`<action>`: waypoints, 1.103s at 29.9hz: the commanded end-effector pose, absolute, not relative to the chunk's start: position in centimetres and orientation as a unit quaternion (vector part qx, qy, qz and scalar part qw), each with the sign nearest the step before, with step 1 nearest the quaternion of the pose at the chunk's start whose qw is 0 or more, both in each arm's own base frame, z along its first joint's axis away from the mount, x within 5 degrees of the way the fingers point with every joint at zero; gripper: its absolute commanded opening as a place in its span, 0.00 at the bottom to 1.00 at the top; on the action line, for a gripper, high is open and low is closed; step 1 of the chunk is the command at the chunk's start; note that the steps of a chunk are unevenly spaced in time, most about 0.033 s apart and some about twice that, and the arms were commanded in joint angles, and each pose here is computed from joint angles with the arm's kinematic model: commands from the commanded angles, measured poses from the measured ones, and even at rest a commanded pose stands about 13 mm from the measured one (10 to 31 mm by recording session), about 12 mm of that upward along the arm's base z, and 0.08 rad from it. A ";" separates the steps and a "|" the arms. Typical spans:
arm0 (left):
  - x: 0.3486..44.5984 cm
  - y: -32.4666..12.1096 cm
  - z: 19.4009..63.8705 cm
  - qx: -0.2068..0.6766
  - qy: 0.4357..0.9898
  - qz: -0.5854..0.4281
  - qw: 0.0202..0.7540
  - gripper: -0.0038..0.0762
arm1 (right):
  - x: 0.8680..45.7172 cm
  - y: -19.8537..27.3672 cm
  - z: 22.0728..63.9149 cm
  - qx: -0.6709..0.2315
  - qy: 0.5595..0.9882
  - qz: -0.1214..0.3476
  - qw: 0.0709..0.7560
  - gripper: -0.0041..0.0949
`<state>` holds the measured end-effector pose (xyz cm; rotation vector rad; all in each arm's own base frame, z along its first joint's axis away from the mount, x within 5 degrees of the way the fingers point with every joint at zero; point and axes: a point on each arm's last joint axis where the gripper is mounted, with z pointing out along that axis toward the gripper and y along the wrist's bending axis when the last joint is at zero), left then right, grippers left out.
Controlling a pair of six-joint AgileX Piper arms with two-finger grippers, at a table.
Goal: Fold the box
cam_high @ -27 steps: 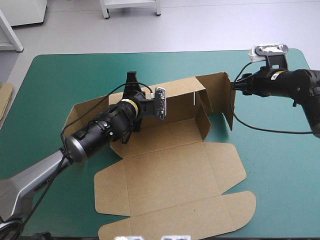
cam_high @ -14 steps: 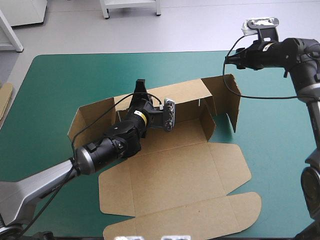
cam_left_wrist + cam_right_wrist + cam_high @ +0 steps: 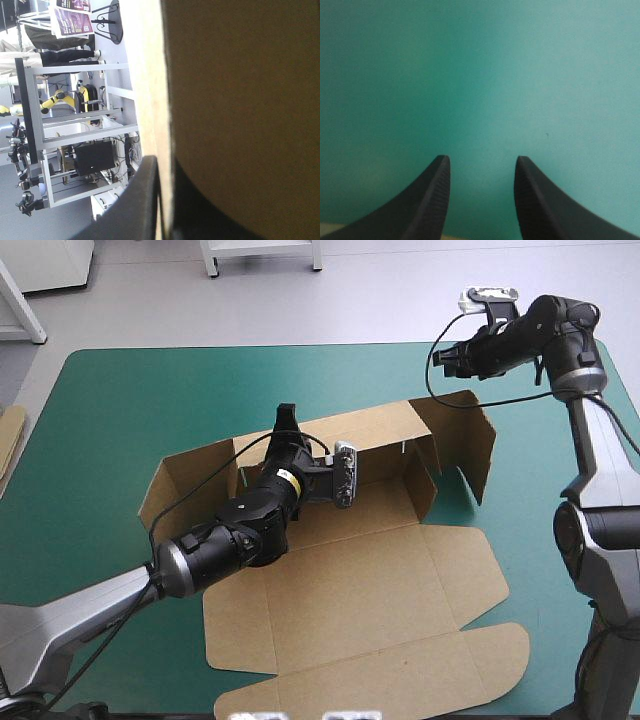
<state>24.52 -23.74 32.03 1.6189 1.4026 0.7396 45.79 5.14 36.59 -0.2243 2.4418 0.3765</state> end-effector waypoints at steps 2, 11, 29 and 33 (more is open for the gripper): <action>23.9 -23.9 33.4 0.639 0.557 0.282 0.450 0.04 | 44.4 5.3 38.9 -0.112 0.924 0.164 0.328 0.43; 23.9 -23.8 33.4 0.635 0.563 0.284 0.446 0.04 | 44.1 5.4 39.1 -0.115 0.924 0.168 0.322 0.43; 24.0 -23.6 33.3 0.628 0.574 0.287 0.441 0.04 | 41.3 5.4 40.0 -0.129 0.924 0.180 0.311 0.38; 24.0 -23.5 33.3 0.627 0.575 0.289 0.440 0.04 | 40.7 5.3 40.2 -0.129 0.925 0.176 0.312 0.38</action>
